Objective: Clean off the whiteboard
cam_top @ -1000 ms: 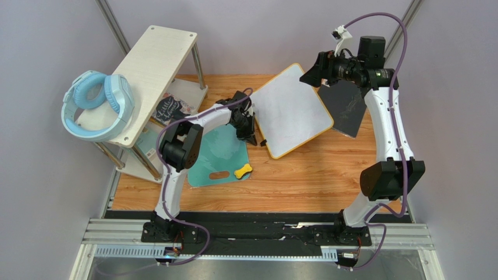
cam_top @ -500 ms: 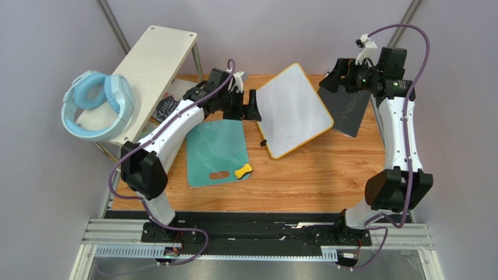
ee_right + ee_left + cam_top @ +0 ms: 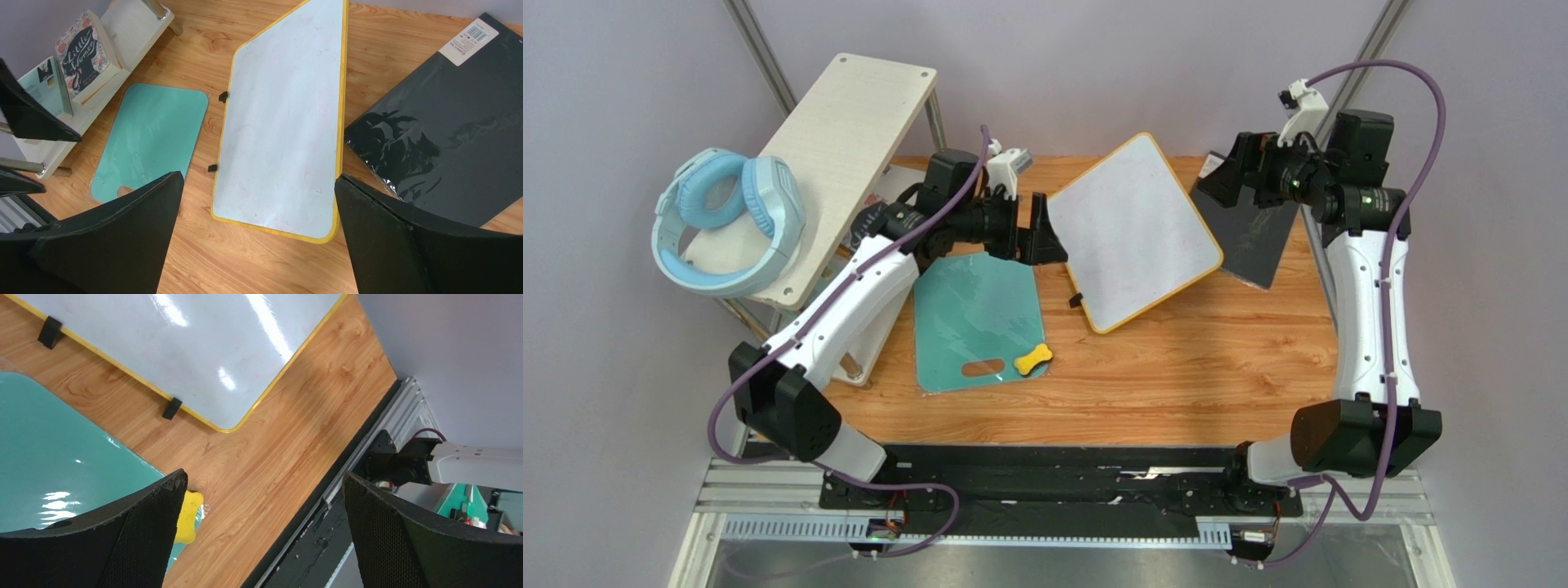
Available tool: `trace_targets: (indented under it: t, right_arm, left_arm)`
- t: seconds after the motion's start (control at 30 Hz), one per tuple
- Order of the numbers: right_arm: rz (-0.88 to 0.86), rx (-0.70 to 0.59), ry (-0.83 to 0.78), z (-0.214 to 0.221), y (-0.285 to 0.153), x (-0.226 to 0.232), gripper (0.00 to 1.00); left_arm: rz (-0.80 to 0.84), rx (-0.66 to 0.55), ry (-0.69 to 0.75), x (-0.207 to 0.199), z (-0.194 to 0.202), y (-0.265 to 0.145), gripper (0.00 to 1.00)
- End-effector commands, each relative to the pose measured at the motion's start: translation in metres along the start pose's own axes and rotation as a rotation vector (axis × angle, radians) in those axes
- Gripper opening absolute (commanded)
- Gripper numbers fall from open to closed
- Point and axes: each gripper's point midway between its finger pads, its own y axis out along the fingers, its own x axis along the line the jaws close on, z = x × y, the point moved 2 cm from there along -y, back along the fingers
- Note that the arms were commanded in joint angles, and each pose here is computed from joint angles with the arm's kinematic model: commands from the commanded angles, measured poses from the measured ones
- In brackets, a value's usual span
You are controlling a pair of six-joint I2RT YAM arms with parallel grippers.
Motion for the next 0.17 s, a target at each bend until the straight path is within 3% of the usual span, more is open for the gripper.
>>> trace_targets:
  t: [0.0, 0.13]
  right_arm:
    - [0.047, 0.019, -0.041, 0.011, -0.018, 0.004, 1.0]
    - [0.067, 0.035, -0.046, 0.019, -0.026, 0.006, 1.0]
  left_arm:
    - [0.08, -0.082, 0.112, -0.024, -0.006, -0.026, 0.99]
    - [0.055, -0.107, 0.112, -0.024, -0.002, -0.037, 0.99]
